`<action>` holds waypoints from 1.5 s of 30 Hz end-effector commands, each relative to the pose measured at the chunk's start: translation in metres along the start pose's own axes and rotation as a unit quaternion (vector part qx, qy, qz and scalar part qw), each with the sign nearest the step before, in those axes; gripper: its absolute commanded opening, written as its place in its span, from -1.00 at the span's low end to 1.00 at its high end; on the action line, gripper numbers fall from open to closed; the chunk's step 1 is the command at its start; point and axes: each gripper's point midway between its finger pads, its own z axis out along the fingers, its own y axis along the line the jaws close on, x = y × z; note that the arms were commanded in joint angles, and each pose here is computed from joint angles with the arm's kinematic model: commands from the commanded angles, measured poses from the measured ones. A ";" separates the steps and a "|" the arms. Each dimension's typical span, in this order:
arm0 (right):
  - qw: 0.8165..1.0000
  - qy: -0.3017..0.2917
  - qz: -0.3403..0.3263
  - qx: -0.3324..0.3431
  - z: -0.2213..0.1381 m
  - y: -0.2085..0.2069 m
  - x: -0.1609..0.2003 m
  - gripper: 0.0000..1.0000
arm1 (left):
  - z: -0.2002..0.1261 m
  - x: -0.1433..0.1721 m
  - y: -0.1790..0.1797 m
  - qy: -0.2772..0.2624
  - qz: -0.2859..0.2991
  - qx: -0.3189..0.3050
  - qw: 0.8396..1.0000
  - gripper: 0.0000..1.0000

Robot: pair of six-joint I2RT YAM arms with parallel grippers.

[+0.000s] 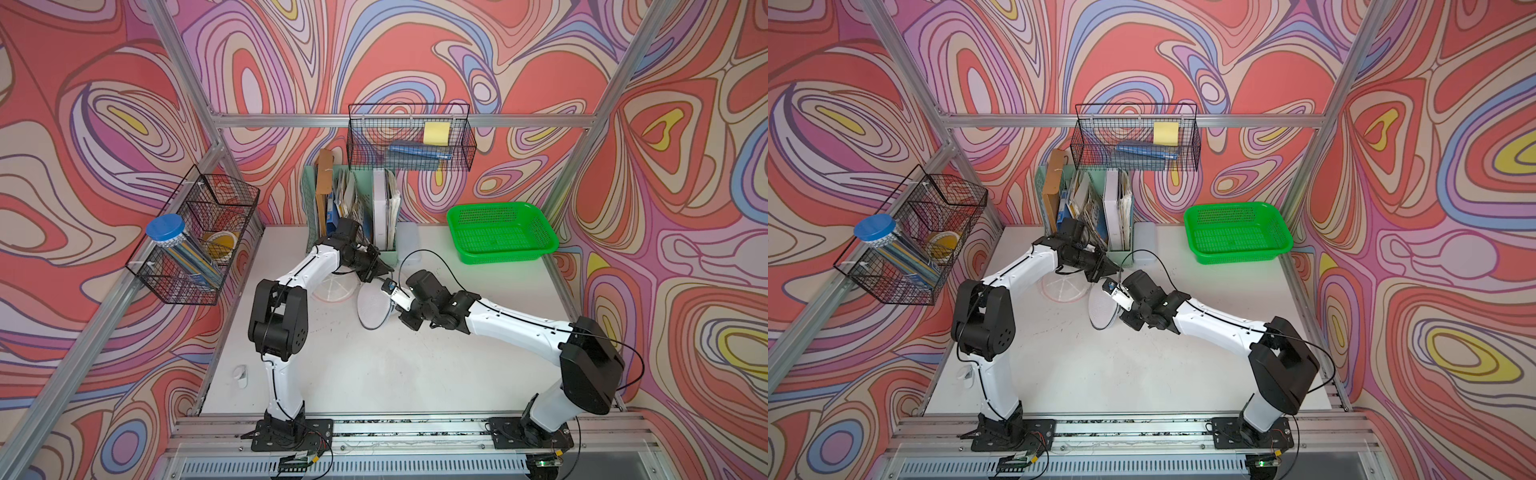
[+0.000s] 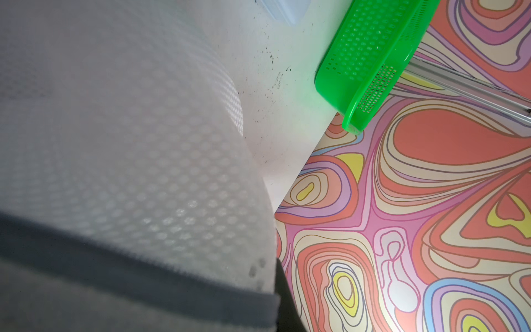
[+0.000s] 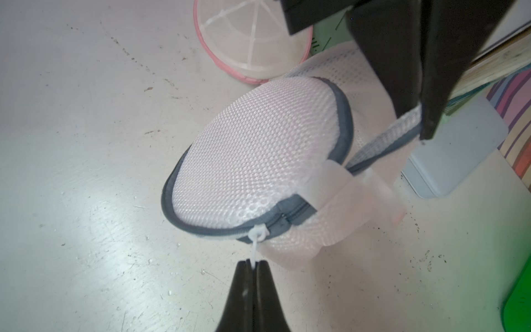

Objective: Turn the laundry bag inside out
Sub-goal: Zip the zipper on the laundry bag.

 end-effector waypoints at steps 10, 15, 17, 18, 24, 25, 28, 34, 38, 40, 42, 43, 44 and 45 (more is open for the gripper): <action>0.994 -0.026 -0.083 -0.063 -0.008 0.070 -0.015 -1.00 | -0.011 -0.057 -0.007 -0.045 -0.091 0.040 0.994 -1.00; 0.996 -0.019 -0.066 -0.062 -0.007 0.072 -0.019 -1.00 | -0.014 -0.068 -0.016 -0.050 -0.075 0.056 0.994 -1.00; 0.997 -0.016 -0.055 -0.053 -0.006 0.069 -0.020 -1.00 | -0.017 -0.066 -0.018 -0.051 -0.051 0.057 0.996 -0.91; 0.997 -0.017 -0.054 -0.051 -0.005 0.067 -0.021 -1.00 | -0.019 -0.063 -0.019 -0.051 -0.036 0.056 0.996 -0.66; 0.998 -0.028 -0.030 -0.038 -0.006 0.052 -0.026 -1.00 | -0.041 -0.041 -0.008 -0.062 0.057 0.002 0.996 0.20; 0.998 -0.029 -0.029 -0.036 -0.006 0.050 -0.026 -1.00 | -0.046 -0.035 -0.003 -0.064 0.076 -0.012 0.995 0.22; 0.999 -0.031 -0.028 -0.033 -0.008 0.047 -0.028 -1.00 | -0.058 -0.018 0.018 -0.072 0.119 -0.057 0.989 0.21; 0.998 -0.032 -0.026 -0.037 -0.007 0.047 -0.030 -1.00 | -0.083 0.018 0.060 -0.092 0.157 -0.128 0.975 0.25; 0.998 -0.034 -0.026 -0.038 -0.007 0.046 -0.032 -1.00 | -0.082 0.045 0.068 -0.076 0.161 -0.116 0.977 0.24; 0.998 -0.036 -0.030 -0.039 -0.006 0.047 -0.033 -1.00 | -0.074 0.058 0.069 -0.058 0.173 -0.113 0.977 0.22; 0.998 -0.036 -0.028 -0.041 -0.006 0.047 -0.034 -1.00 | -0.067 0.066 0.070 -0.046 0.191 -0.119 0.973 0.20; 0.998 -0.036 -0.028 -0.044 -0.005 0.048 -0.035 -1.00 | -0.063 0.069 0.070 -0.039 0.199 -0.123 0.971 0.18; 0.998 -0.037 -0.029 -0.046 -0.005 0.048 -0.036 -1.00 | -0.059 0.070 0.071 -0.032 0.203 -0.127 0.970 0.18; 0.998 -0.039 -0.029 -0.047 -0.006 0.048 -0.038 -1.00 | -0.057 0.072 0.071 -0.027 0.208 -0.129 0.969 0.18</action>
